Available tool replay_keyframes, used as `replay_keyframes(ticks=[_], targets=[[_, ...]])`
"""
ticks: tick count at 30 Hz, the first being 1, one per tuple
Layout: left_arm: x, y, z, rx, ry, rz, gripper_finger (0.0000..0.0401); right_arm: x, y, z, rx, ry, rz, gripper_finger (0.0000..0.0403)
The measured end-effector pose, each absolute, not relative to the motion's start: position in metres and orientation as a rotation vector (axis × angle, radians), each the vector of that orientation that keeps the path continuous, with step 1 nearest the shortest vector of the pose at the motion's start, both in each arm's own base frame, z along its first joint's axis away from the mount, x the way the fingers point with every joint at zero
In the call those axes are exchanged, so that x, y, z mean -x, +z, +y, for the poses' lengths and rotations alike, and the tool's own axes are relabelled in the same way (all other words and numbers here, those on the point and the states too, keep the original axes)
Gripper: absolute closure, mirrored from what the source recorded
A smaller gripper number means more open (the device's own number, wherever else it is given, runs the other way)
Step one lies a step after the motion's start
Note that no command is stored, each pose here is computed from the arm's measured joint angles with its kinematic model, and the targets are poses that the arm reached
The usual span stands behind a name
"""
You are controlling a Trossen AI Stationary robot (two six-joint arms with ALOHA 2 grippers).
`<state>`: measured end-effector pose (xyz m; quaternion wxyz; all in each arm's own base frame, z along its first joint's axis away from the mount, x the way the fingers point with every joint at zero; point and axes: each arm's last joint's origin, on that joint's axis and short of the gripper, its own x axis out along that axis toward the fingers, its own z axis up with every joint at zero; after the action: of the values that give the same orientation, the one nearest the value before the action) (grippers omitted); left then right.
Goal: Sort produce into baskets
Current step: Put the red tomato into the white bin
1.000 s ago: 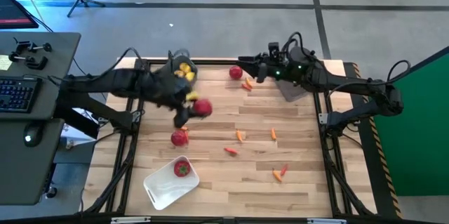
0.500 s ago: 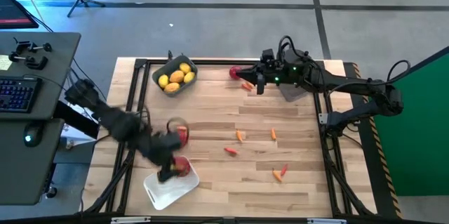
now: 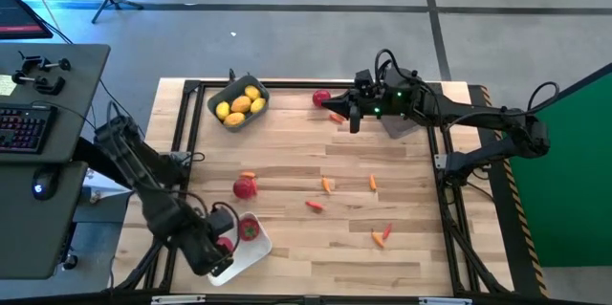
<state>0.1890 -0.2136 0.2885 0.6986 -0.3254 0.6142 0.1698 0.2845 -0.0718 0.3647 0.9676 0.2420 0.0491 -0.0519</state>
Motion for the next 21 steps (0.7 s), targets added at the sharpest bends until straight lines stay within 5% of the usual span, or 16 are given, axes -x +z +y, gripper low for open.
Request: replay_keyframes(ticks=[10,21], targets=[[-0.188,0.232,-0.208,0.736,0.441,1.380,0.0171,-0.285,0.365,-0.072,-0.497,-0.105,0.099,0.0403],[-0.181,0.210,-0.201,0.726,0.489,1.434,0.0171,-0.285,0.364,-0.072,-0.498,-0.107,0.106,0.0403]])
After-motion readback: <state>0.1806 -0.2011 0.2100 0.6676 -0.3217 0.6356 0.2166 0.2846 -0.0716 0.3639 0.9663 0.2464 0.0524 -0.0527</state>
